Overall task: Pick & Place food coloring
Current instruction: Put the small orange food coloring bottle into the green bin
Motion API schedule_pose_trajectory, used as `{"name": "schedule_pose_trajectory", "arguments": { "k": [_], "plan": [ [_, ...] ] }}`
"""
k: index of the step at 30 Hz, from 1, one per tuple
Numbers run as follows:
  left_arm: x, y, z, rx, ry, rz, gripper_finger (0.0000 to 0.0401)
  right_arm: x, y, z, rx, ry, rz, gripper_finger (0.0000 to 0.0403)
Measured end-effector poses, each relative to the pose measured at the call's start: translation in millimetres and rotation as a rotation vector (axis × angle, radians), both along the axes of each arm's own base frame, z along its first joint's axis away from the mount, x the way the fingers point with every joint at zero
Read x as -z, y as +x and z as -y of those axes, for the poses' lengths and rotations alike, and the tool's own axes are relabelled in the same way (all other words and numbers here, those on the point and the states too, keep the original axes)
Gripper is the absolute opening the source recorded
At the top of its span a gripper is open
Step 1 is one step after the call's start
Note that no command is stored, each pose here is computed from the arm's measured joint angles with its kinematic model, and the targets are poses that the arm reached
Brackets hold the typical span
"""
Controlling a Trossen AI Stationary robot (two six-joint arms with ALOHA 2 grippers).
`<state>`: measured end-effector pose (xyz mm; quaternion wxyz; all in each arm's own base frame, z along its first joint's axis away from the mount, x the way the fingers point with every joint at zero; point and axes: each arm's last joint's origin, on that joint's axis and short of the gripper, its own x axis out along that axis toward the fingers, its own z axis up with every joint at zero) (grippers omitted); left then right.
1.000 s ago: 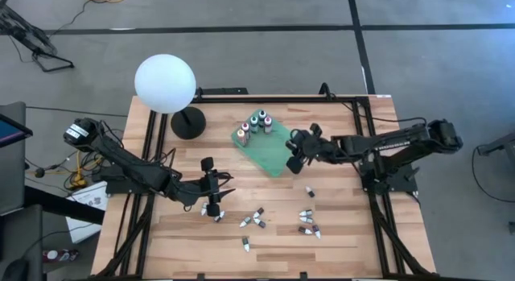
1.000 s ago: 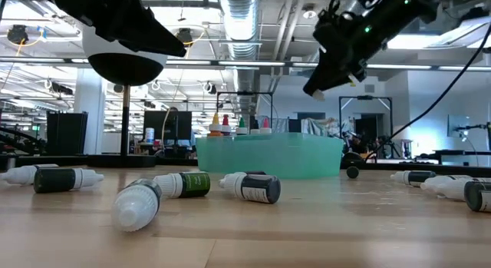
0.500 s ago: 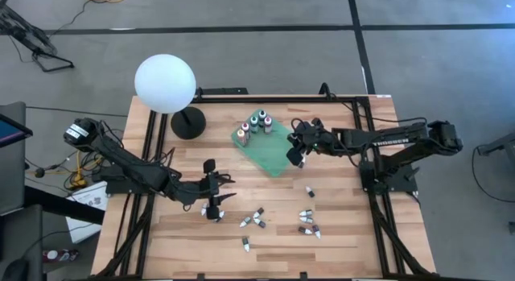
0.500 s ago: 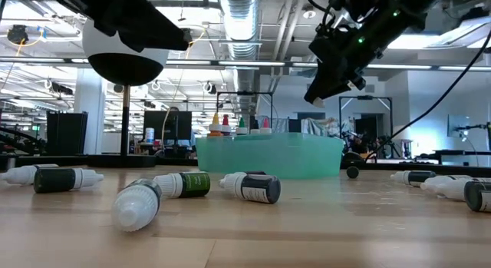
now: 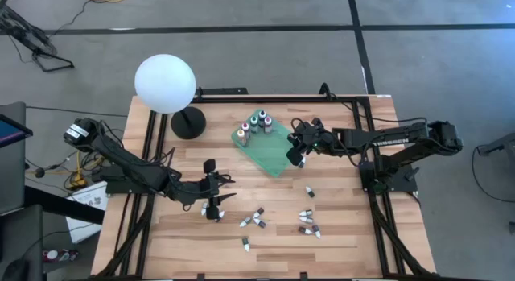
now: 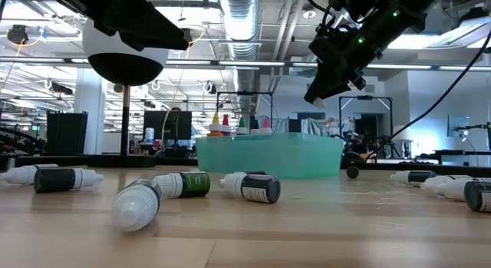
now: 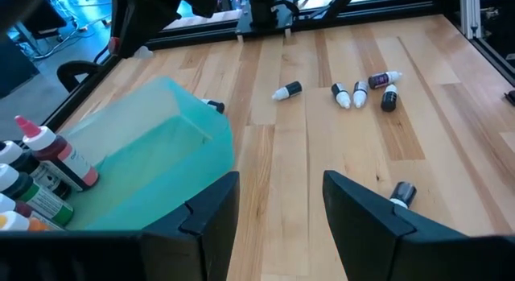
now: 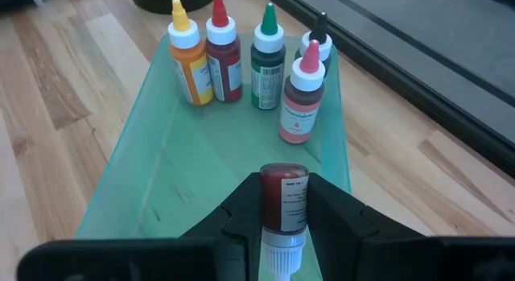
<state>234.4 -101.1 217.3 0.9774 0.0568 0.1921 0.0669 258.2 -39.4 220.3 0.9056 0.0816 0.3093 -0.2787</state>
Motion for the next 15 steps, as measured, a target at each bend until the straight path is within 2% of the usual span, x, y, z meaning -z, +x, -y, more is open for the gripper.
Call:
{"name": "schedule_pose_trajectory", "arguments": {
  "k": [5, 10, 15],
  "plan": [
    [0.1, 0.0, 0.0, 0.000, 0.002, -0.001, 0.0174, 0.0, 0.0, 0.0, 0.000, 0.000, 0.000, 0.0078],
    [-0.1, 0.1, -0.1, 0.020, 0.054, -0.007, 0.0174, -0.1, 0.1, 0.0, 0.000, 0.000, 0.002, 0.0078],
    [-0.9, 0.5, 0.7, 0.041, 0.047, -0.002, 0.0174, -0.2, 0.6, -0.3, -0.025, 0.005, 0.002, 0.0078]
  ]
}}
